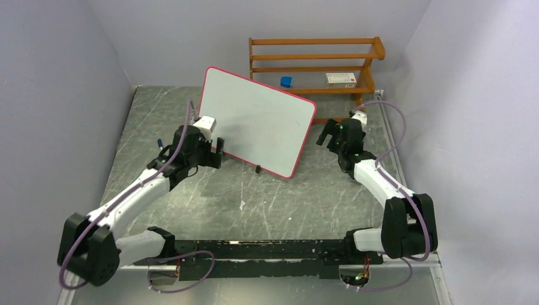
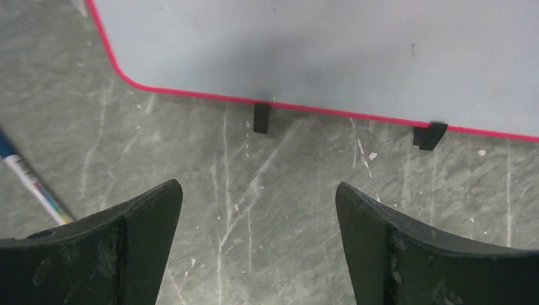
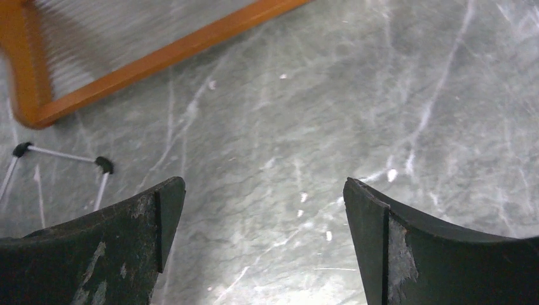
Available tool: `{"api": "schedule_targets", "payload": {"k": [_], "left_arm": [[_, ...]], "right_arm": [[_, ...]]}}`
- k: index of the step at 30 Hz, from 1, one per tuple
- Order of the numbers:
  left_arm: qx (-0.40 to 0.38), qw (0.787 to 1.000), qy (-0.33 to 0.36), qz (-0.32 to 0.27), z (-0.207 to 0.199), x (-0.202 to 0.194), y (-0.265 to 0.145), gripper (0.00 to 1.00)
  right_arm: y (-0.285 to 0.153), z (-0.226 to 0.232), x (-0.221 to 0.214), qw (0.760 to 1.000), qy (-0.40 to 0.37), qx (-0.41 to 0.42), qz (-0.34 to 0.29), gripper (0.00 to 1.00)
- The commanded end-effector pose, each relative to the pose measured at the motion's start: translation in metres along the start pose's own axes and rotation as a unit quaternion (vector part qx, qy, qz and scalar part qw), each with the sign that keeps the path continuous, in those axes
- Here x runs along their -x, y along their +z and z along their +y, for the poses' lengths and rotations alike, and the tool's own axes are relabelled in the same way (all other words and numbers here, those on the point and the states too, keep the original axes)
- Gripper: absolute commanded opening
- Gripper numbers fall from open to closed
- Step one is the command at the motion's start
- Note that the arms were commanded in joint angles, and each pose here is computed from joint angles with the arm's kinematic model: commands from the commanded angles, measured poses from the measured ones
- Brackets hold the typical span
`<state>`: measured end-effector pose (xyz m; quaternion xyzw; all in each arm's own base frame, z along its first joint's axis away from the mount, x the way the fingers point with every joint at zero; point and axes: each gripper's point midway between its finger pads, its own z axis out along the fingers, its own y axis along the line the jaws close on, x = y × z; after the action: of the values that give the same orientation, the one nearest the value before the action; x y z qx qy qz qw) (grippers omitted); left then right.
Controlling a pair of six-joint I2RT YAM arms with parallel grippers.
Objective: Write a sentence on the whiteboard
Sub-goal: Move the whiteboard to the center of the board.
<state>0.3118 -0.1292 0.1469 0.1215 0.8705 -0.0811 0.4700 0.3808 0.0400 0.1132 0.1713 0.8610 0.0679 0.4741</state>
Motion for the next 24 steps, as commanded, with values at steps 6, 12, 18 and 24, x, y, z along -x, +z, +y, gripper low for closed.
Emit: {"api": "schedule_targets", "payload": {"k": [6,12,18,24], "left_arm": [[-0.093,0.995,-0.007,0.019,-0.003,-0.005,0.059,0.84],[-0.138,0.990,0.012,0.023,-0.006,-0.012,0.087,0.72],[-0.133,0.989,0.028,0.054,-0.001,-0.029,0.111,0.60],[-0.122,0.990,0.028,0.064,0.003,-0.037,0.126,0.50]], "right_arm": [[-0.033,0.008,0.045,0.992,-0.034,-0.065,-0.105,1.00],[-0.042,0.011,0.046,0.990,-0.037,-0.073,-0.114,1.00],[-0.047,0.015,0.049,0.990,-0.035,-0.069,-0.116,1.00],[-0.059,0.017,0.056,0.988,-0.026,-0.051,-0.140,1.00]]}}
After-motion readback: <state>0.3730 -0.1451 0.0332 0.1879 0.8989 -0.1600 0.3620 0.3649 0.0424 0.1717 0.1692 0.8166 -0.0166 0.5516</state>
